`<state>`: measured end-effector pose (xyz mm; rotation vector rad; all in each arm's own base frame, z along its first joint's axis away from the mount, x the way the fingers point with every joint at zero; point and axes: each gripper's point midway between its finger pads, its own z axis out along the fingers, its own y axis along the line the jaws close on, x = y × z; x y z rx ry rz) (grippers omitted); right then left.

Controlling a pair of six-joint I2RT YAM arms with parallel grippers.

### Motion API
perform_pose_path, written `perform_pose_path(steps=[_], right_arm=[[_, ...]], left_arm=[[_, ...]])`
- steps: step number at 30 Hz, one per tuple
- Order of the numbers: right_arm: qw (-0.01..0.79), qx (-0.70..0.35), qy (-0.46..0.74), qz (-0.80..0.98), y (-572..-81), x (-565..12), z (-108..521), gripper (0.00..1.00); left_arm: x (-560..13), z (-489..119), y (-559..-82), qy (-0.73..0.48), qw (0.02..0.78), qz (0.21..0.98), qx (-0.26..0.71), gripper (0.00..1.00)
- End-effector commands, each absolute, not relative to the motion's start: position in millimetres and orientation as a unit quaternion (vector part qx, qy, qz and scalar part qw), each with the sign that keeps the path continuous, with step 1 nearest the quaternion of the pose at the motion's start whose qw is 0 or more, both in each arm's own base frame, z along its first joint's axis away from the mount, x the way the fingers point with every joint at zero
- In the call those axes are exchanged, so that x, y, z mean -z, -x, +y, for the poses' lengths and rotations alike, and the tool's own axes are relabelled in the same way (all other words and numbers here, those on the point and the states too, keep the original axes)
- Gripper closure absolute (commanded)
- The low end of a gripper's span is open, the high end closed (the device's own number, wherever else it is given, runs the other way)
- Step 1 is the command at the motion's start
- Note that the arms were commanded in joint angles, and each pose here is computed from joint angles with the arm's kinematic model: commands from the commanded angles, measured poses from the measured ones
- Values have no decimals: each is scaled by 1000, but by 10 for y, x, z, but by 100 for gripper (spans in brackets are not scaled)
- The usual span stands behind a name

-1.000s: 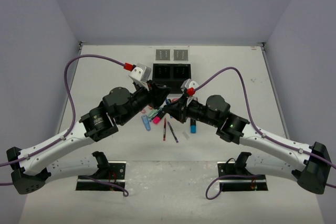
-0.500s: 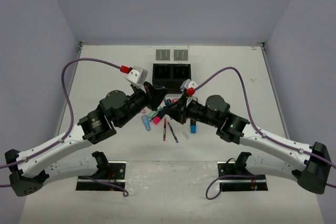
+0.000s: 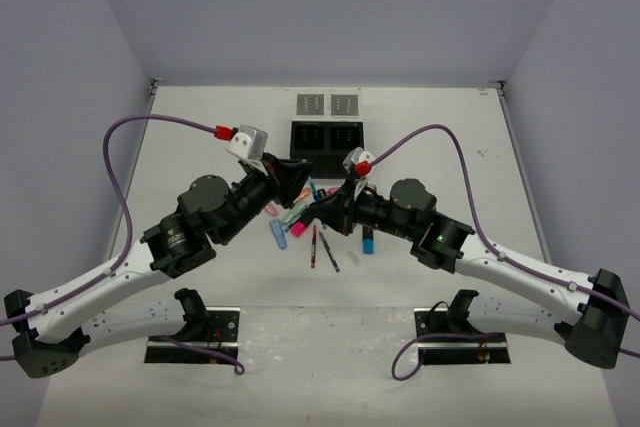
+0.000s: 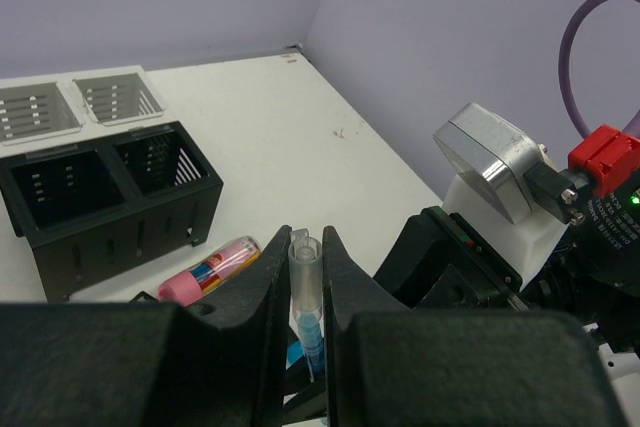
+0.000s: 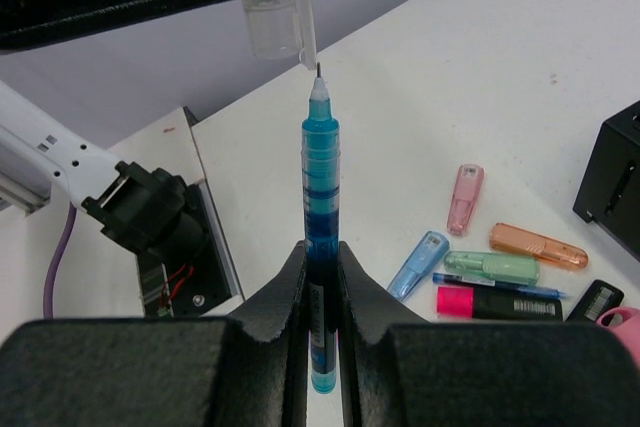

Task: Sort the stationery into containers
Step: Close the pen cap on the pen.

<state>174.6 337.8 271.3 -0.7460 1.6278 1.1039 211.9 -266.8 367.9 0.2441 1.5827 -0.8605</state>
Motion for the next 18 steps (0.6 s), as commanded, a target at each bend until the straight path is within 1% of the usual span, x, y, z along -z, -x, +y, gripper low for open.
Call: perform_pose_path(steps=[1,18], right_arm=[[506,-482,306,647,-1708,-3032,3440,100],[502,-492,308,642,-1669,-3047,3486,100]], left_arm=[[-3798,-2665,-2156,-95,636,665,380,100],[-3799,-2633,-2210,-84,646,663,369,100]])
